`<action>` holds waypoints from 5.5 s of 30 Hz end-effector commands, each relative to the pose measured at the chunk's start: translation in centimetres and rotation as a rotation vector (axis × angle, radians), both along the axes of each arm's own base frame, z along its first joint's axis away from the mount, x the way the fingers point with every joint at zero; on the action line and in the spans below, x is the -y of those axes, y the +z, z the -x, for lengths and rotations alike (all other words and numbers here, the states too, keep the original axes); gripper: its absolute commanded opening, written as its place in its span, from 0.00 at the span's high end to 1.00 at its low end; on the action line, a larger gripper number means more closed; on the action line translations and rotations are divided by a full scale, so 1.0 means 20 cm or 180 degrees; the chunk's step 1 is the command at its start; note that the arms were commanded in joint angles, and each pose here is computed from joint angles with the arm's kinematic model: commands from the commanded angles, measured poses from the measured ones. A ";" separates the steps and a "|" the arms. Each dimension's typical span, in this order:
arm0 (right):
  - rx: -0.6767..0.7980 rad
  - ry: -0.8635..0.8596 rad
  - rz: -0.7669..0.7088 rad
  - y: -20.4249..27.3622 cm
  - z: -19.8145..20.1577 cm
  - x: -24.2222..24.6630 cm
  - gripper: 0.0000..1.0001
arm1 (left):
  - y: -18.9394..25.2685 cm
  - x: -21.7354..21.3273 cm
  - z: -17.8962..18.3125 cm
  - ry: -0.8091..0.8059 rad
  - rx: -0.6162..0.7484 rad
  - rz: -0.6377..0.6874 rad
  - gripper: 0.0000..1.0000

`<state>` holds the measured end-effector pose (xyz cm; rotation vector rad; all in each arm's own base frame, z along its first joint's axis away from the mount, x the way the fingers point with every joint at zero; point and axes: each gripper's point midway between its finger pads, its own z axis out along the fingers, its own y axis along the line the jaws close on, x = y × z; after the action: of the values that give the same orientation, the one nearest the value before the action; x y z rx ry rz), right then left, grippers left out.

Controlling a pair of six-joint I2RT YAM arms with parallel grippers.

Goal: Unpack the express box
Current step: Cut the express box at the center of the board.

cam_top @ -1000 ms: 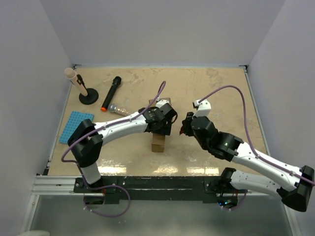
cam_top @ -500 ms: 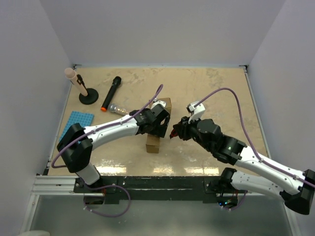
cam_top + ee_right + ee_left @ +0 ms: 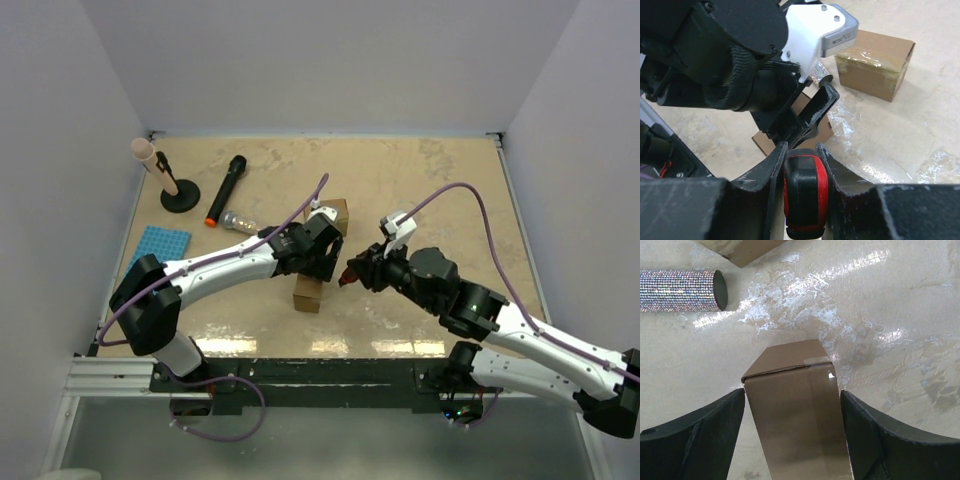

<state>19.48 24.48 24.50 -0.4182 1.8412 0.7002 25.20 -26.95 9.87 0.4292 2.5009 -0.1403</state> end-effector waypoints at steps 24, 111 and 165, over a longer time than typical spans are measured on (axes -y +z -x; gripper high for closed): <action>0.0979 0.0899 -0.0397 0.15 0.22 -0.32 1.00 | -0.13 -0.03 0.01 -0.0353 -0.0068 -0.0011 0.33; 0.1357 0.0717 -0.0736 -0.05 0.20 -0.40 1.00 | -0.23 0.02 0.07 -0.0257 -0.0323 0.0228 0.39; 0.1013 0.0463 0.0207 -0.17 0.13 -0.26 1.00 | -0.25 -0.01 0.07 -0.0324 -0.0295 0.0086 0.73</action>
<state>15.52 31.15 20.02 -0.7221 1.5372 0.7289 25.88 -27.23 7.45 0.4931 2.4626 -0.2316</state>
